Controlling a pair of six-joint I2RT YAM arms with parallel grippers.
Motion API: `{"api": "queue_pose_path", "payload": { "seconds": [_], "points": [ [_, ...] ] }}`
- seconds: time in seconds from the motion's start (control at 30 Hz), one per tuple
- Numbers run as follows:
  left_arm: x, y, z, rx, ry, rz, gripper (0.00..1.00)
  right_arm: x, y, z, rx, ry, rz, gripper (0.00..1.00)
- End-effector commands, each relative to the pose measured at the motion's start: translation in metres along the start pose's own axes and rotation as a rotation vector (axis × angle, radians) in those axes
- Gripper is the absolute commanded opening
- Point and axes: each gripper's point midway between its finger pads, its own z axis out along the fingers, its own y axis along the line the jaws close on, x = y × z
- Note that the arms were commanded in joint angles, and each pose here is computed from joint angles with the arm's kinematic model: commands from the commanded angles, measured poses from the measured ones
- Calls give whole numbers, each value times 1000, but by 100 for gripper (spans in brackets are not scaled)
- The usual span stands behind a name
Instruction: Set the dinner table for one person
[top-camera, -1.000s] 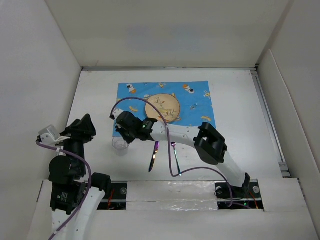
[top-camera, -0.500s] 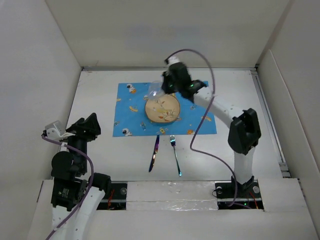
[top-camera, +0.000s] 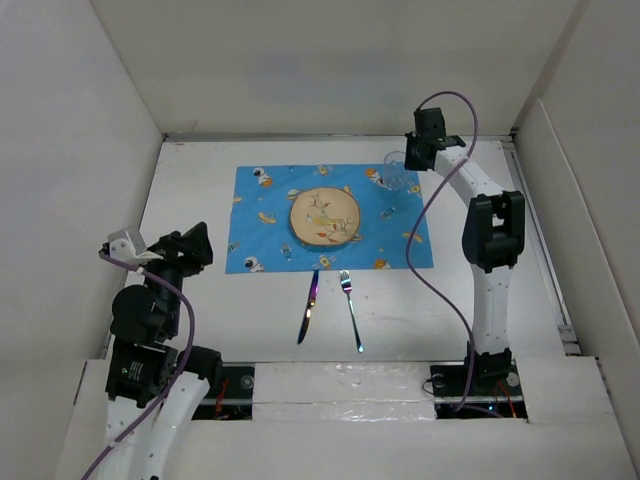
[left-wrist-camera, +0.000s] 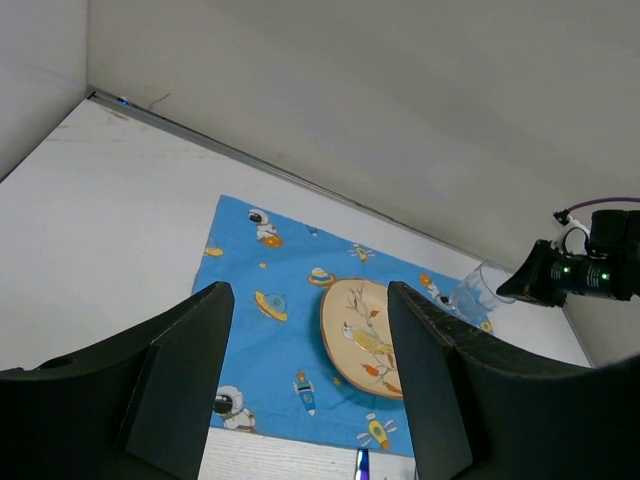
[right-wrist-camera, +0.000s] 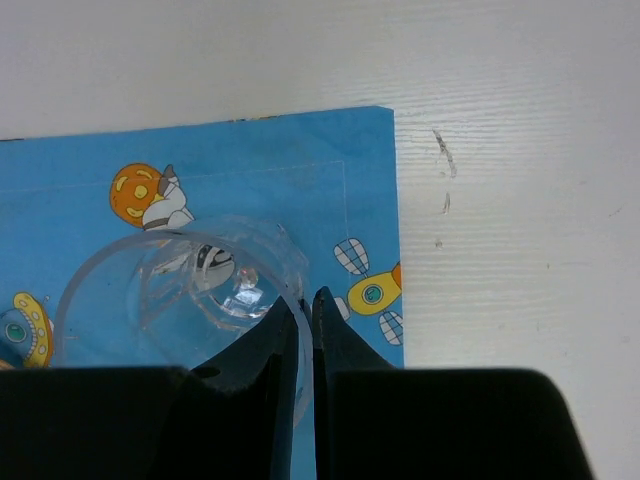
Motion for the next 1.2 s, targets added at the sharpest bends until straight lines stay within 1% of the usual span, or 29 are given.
{"api": "queue_pose_path", "payload": {
  "seconds": [0.0, 0.03, 0.17, 0.27, 0.3, 0.37, 0.4, 0.43, 0.5, 0.57, 0.63, 0.7, 0.73, 0.77, 0.8, 0.83, 0.87, 0.9, 0.93, 0.97, 1.0, 1.03, 1.07, 1.1, 1.13, 1.17],
  "points": [
    [-3, -10, 6, 41, -10, 10, 60, -39, -3, -11, 7, -83, -11, 0],
    [-3, -9, 7, 37, -7, 11, 61, -41, -11, -9, 27, -87, -13, 0],
    [-1, -10, 9, 39, 2, 14, 62, -32, -16, 2, 57, -56, -26, 0],
    [0, -10, 9, 35, 6, 18, 62, -32, -16, 5, 58, -56, -29, 0],
    [0, -10, 9, 40, 7, 17, 62, -28, -16, 8, 61, -44, -28, 2],
    [-1, -11, 9, 43, 4, 18, 62, -28, -14, 7, 49, -40, -28, 12],
    [-1, -10, 9, 38, 1, 17, 62, -29, -14, 6, 45, -41, -28, 24],
    [0, -9, 10, 35, 6, 19, 62, -30, -12, 6, 38, -41, -28, 29],
    [1, -10, 9, 37, 12, 20, 63, -37, -10, -1, 29, -52, -26, 34],
    [-2, -11, 9, 45, 3, 19, 63, -49, -9, -15, 21, -80, -27, 34],
    [0, -9, 9, 35, 10, 21, 64, -64, -8, -32, 13, -114, -22, 39],
    [1, -10, 8, 43, 12, 18, 65, -87, -6, -66, -6, -171, -12, 41],
    [-1, -12, 8, 49, 3, 17, 65, -85, -7, -75, -10, -172, -6, 41],
    [-1, -12, 7, 50, 4, 15, 64, -101, -8, -110, -25, -232, 2, 41],
    [-2, -11, 7, 48, 1, 16, 61, -107, 0, -127, -53, -279, 0, 36],
    [-3, -12, 5, 53, -2, 14, 58, -70, 18, -122, -105, -217, -23, 27],
    [-3, -12, 4, 56, -5, 12, 52, -62, 32, -135, -159, -242, -33, 18],
    [-3, -13, 4, 64, -4, 13, 41, -84, 47, -185, -235, -390, -21, 0],
    [-4, -13, 3, 64, -8, 16, 34, -61, 82, -199, -330, -392, -41, 0],
    [-3, -12, 4, 59, -5, 17, 27, -6, 89, -185, -347, -328, -65, 0],
    [-3, -12, 4, 57, -4, 16, 16, -9, 99, -218, -392, -417, -56, 0],
    [-2, -11, 4, 53, 0, 17, 12, 14, 108, -220, -400, -403, -61, 0],
    [-2, -14, 3, 68, 2, 19, 8, 65, 128, -219, -431, -331, -119, 0],
    [-3, -14, 2, 73, -2, 18, 4, 88, 134, -224, -433, -300, -139, 0],
    [-3, -14, 2, 72, -4, 17, 2, 101, 132, -236, -406, -304, -140, 0],
    [-4, -14, 3, 68, -4, 15, 1, 132, 149, -250, -431, -270, -182, 0]
  ]
}}
